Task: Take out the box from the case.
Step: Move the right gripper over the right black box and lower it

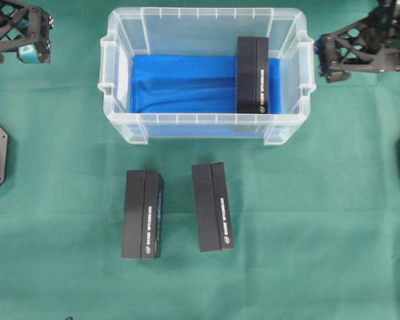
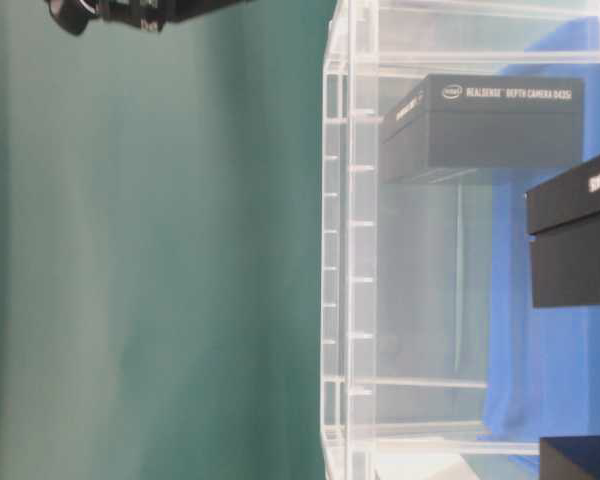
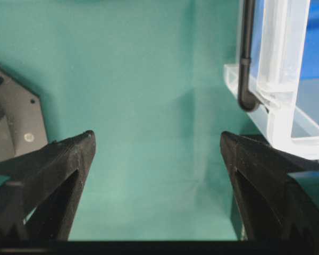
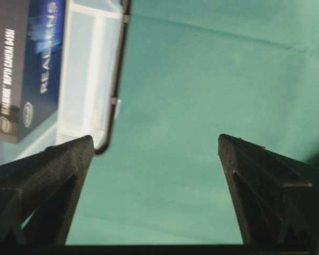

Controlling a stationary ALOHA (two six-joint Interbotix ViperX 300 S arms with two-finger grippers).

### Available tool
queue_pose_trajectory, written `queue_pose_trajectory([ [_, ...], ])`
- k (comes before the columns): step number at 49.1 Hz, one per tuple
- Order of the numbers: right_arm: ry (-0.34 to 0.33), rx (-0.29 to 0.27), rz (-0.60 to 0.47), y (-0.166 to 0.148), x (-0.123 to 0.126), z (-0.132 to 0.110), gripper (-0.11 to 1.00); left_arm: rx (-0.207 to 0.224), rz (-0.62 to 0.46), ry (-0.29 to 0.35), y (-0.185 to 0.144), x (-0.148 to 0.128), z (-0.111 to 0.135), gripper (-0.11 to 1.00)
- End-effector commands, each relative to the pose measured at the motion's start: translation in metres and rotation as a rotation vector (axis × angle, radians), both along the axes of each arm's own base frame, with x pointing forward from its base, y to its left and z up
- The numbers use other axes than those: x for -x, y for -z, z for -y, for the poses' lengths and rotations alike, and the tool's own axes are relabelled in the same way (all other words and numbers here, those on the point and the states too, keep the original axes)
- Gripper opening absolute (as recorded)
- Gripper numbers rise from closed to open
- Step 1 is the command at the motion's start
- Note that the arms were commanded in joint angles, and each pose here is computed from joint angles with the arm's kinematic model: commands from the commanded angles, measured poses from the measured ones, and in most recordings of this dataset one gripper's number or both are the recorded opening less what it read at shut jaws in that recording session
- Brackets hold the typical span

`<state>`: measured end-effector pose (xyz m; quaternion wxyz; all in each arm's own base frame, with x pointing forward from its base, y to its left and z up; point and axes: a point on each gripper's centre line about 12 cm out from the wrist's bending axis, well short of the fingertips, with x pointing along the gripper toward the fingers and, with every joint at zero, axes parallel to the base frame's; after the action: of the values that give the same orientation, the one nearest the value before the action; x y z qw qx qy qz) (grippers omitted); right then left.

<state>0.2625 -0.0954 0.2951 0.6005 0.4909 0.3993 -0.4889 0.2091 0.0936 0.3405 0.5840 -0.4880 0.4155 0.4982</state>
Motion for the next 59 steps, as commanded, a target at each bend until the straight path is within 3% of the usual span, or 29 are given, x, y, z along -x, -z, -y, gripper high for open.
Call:
queue_pose_trajectory([
  [1, -0.008, 0.01, 0.04, -0.011, -0.015, 0.002, 0.93, -0.004, 0.015, -0.002, -0.003, 0.0, 0.0, 0.96],
  [32, -0.023, -0.005, 0.083, -0.008, -0.125, 0.001, 0.93, -0.015, 0.021, 0.034, -0.004, 0.0, 0.0, 0.96],
  [59, 0.006, -0.016, 0.035, -0.005, -0.125, -0.001, 0.94, -0.02, 0.034, 0.057, -0.004, -0.002, 0.004, 0.96],
])
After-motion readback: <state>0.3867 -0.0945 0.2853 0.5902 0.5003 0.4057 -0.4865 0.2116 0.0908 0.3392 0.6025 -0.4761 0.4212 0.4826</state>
